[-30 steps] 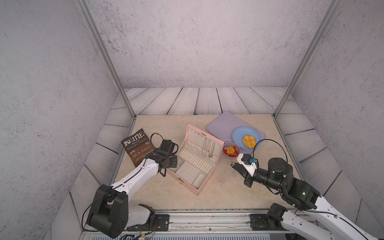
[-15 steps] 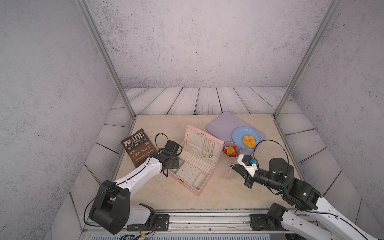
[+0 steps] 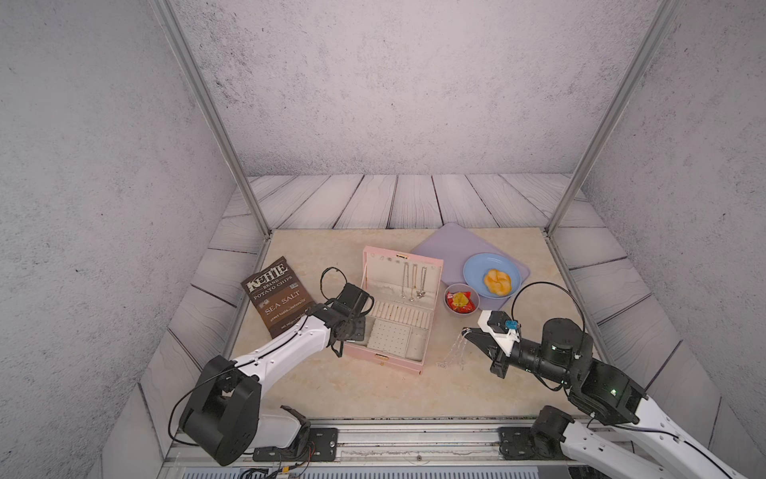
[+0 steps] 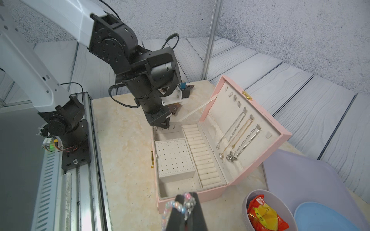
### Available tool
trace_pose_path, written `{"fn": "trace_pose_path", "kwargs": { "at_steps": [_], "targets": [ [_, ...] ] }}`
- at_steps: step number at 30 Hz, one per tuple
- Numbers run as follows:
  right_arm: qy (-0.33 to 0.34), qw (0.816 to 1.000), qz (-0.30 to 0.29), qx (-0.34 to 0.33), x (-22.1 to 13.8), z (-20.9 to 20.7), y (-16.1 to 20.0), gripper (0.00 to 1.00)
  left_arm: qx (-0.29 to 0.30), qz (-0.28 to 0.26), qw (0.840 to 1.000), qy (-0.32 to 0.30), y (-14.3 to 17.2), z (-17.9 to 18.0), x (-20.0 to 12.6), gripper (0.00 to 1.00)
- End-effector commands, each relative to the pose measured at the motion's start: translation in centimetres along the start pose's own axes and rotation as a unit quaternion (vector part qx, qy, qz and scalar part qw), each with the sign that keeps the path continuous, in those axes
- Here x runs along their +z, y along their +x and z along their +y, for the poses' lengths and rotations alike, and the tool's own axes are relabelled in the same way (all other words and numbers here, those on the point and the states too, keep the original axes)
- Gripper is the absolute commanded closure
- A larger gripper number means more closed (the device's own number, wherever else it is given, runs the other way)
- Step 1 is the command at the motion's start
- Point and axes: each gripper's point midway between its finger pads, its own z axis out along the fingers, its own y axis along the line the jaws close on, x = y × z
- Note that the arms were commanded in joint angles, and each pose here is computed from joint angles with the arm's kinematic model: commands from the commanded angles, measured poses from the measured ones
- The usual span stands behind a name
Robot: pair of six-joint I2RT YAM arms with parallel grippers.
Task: Put jewelry chain into jewelry box
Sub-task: Adjust the jewelry box at the center of the board.
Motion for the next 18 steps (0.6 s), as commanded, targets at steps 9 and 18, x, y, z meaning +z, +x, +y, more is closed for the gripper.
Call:
{"fn": "trace_pose_path", "kwargs": {
  "at_steps": [9, 18],
  "targets": [
    [-0.004, 1.000, -0.007, 0.001, 0.0, 0.2, -0.3, 1.00, -0.067, -0.025, 0.996, 0.056, 1.5, -3.2, -3.1, 0.73],
    [-0.009, 0.999, -0.041, -0.006, 0.9, -0.1, -2.5, 1.00, 0.159, -0.254, 0.948, 0.109, -6.8, -5.8, -10.7, 0.45]
  ]
}}
